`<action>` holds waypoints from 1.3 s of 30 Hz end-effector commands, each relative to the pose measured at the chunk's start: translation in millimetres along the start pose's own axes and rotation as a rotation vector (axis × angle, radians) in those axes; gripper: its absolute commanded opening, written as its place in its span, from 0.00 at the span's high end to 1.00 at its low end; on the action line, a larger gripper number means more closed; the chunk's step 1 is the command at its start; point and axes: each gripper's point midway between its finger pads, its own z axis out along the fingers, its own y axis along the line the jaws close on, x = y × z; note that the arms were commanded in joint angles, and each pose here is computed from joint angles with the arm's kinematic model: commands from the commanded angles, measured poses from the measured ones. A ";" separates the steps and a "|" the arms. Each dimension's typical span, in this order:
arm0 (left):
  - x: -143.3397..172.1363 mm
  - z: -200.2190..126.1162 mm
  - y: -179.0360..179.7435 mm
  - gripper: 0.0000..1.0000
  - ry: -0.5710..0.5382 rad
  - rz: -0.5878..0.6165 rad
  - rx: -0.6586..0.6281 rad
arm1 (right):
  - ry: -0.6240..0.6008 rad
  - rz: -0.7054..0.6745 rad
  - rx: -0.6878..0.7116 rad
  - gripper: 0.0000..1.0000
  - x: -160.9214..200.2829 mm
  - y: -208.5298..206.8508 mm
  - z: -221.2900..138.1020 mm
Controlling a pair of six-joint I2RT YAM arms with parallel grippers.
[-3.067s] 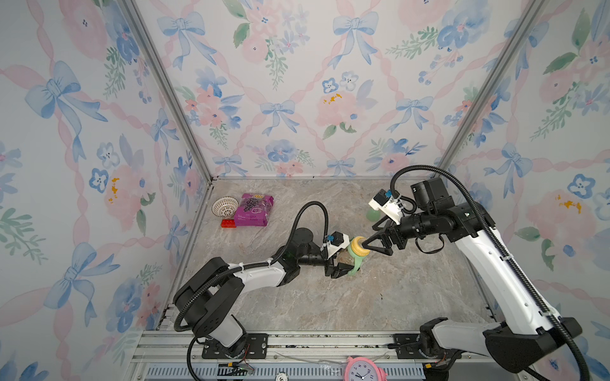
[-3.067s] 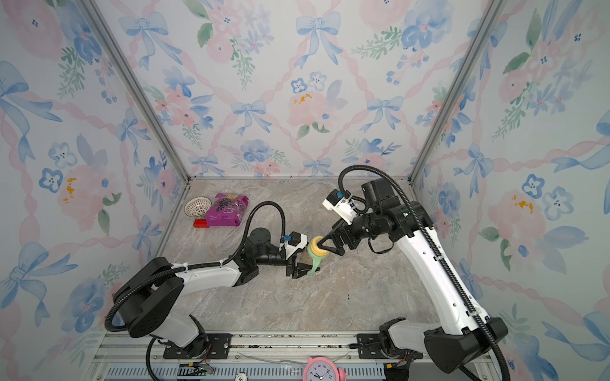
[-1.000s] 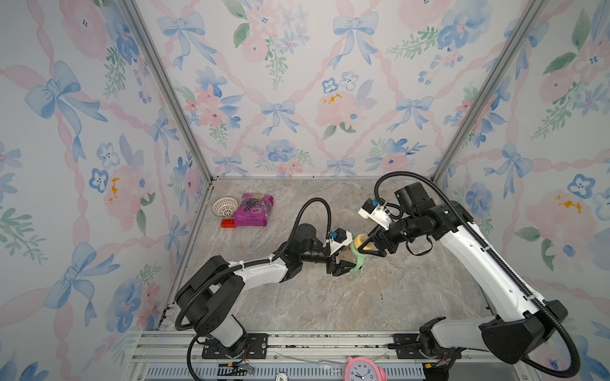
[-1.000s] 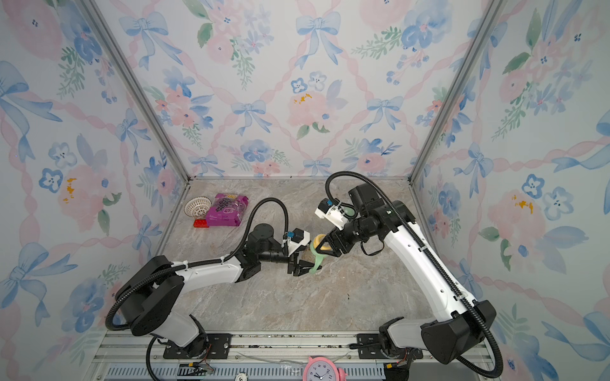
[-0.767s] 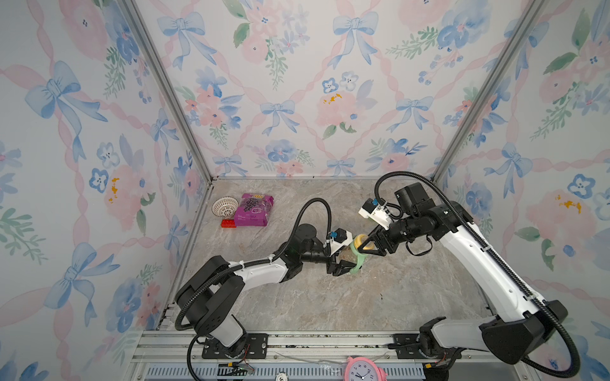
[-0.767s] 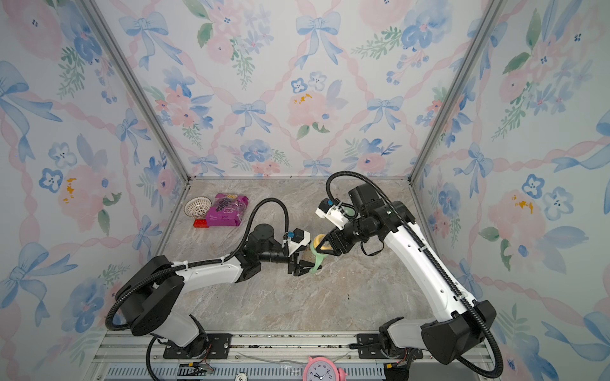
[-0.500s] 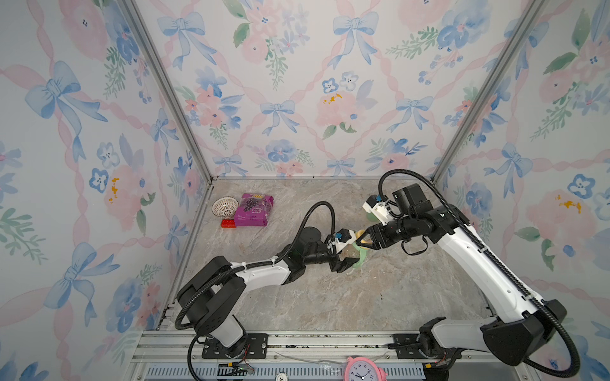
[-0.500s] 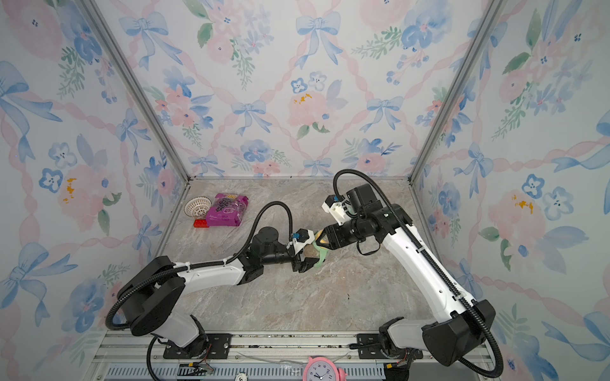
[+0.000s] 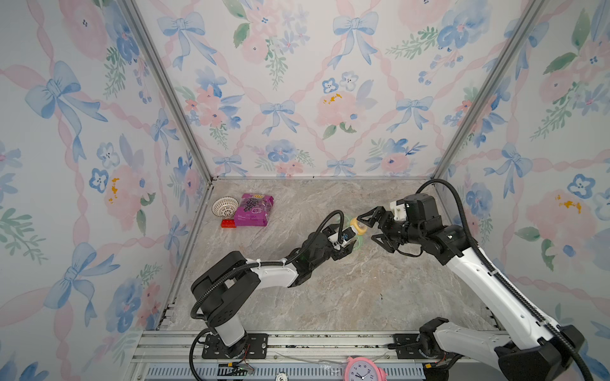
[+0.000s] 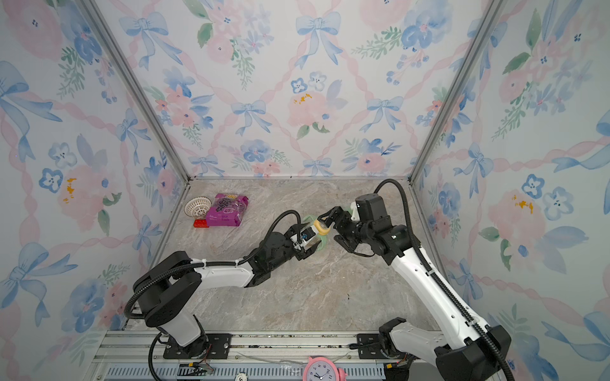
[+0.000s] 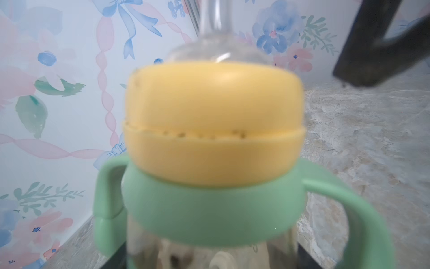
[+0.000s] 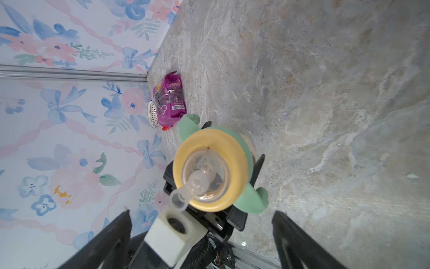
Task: Assemble the baby bottles
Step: Screw the nipple onto the baby bottle.
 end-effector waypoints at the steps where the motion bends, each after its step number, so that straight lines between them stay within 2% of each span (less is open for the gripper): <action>1: -25.9 -18.4 -4.6 1.00 -0.114 -0.069 0.088 | -0.031 0.026 -0.065 0.02 -9.3 5.4 -29.6; 3: -32.6 -26.4 -16.5 1.00 -0.135 -0.107 0.196 | -0.040 -0.045 -0.109 0.01 -15.5 12.1 -42.9; 5: -42.0 -35.9 -28.5 1.00 -0.162 -0.163 0.329 | -0.029 -0.205 -0.135 0.02 -22.4 22.0 -53.2; 6: -47.0 -42.2 -36.5 1.00 -0.173 -0.207 0.425 | 0.007 -0.335 -0.138 0.00 -20.2 27.4 -56.5; 7: -48.4 -49.6 -45.2 1.00 -0.174 -0.249 0.513 | 0.066 -0.521 -0.106 0.00 -13.7 26.0 -56.4; 10: -56.4 -65.0 -60.6 1.00 -0.191 -0.302 0.652 | 0.246 -0.844 -0.031 0.01 6.4 11.3 -49.8; 13: -51.6 -69.1 -66.9 1.00 -0.167 -0.332 0.706 | 0.290 -0.938 -0.145 0.01 20.1 20.4 -42.5; 14: -63.9 -67.0 -62.4 1.00 -0.194 -0.321 0.705 | 0.299 -0.966 -0.183 0.00 26.9 25.2 -40.6; 17: -66.1 -66.6 -63.0 1.00 -0.194 -0.334 0.719 | 0.398 -1.104 -0.170 0.01 58.3 18.7 -33.0; 24: -66.3 -63.1 -64.0 1.00 -0.188 -0.335 0.732 | 0.476 -1.122 -0.131 0.01 72.6 1.4 -23.4; 29: -66.5 -63.1 -63.8 1.00 -0.185 -0.329 0.732 | 0.493 -1.106 -0.067 0.09 67.7 -11.9 -13.5; 34: -65.1 -62.1 -64.4 1.00 -0.182 -0.328 0.733 | 0.495 -1.089 -0.055 0.21 64.1 -10.1 -7.5; 39: -63.1 -59.9 -63.2 1.00 -0.176 -0.323 0.723 | 0.518 -1.067 -0.044 0.42 65.1 -14.2 -1.9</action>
